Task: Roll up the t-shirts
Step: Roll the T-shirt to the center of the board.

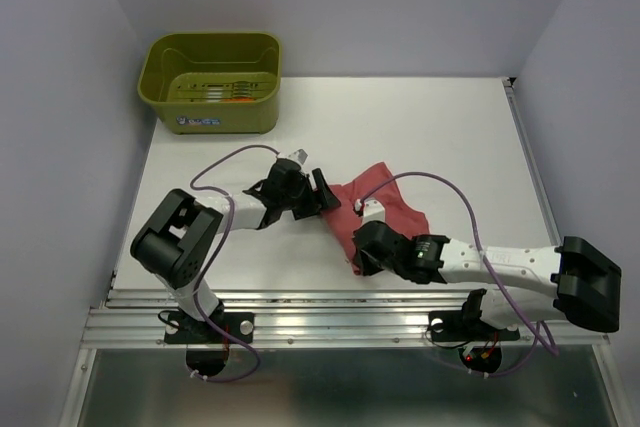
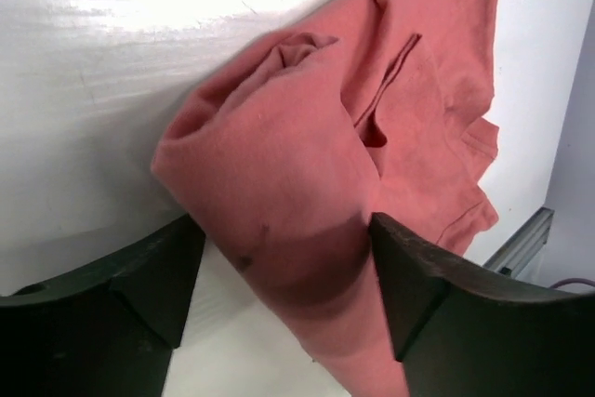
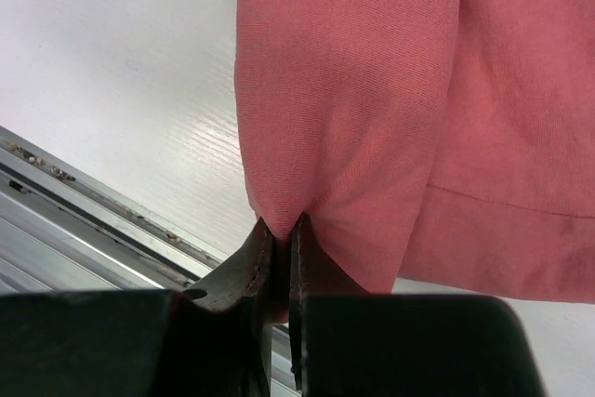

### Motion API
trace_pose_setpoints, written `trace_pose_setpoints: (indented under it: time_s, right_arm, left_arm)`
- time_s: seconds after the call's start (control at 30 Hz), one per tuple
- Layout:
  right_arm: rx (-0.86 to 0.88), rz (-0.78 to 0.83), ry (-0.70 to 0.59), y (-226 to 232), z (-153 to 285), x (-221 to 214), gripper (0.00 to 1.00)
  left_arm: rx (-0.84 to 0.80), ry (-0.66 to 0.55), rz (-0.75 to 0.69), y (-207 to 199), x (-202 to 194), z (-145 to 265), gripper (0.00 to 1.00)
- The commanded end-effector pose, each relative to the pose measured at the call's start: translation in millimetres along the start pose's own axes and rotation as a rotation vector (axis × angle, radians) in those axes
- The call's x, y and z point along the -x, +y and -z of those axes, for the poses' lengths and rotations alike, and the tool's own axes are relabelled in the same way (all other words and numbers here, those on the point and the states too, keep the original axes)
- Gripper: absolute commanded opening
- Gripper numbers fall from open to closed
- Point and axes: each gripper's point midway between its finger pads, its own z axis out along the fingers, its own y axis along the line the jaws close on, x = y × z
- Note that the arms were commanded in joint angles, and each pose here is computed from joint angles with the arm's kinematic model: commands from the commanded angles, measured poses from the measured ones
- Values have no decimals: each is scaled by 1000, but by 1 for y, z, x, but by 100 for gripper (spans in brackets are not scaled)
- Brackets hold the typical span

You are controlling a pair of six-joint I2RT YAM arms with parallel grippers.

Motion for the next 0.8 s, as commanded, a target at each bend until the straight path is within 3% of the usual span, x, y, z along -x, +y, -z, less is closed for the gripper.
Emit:
trace_pose_setpoints:
  time_s: [0.0, 0.07, 0.1, 0.17, 0.2, 0.23, 0.3, 0.47, 0.77]
  right_arm:
    - [44, -33, -42, 7, 2, 8, 1]
    - [23, -25, -29, 2, 1, 3, 1]
    - [10, -27, -22, -1, 1, 2, 2]
    - [-4, -10, -15, -3, 3, 3, 23]
    - [-10, 1, -15, -4, 4, 4, 36]
    - [-25, 11, -12, -5, 6, 7, 60]
    - [-71, 42, -27, -6, 10, 15, 76]
    - [-184, 140, -73, -5, 14, 29, 79]
    - [-409, 371, -57, 1, 1, 9, 85]
  left_arm:
    - [-35, -11, -1, -10, 6, -11, 67]
    - [-38, -11, 1, -12, 7, -12, 52]
    - [-41, -17, 0, -14, 9, -11, 36]
    - [-47, -19, -2, -19, 12, -9, 16]
    - [-27, -9, 3, -17, 11, -9, 0]
    - [-18, -5, 5, -16, 12, -8, 0]
    - [-3, 1, 13, -19, 14, -6, 0]
    - [18, 0, 47, -28, 15, -2, 0]
    - [62, -5, 50, -30, 14, 2, 0]
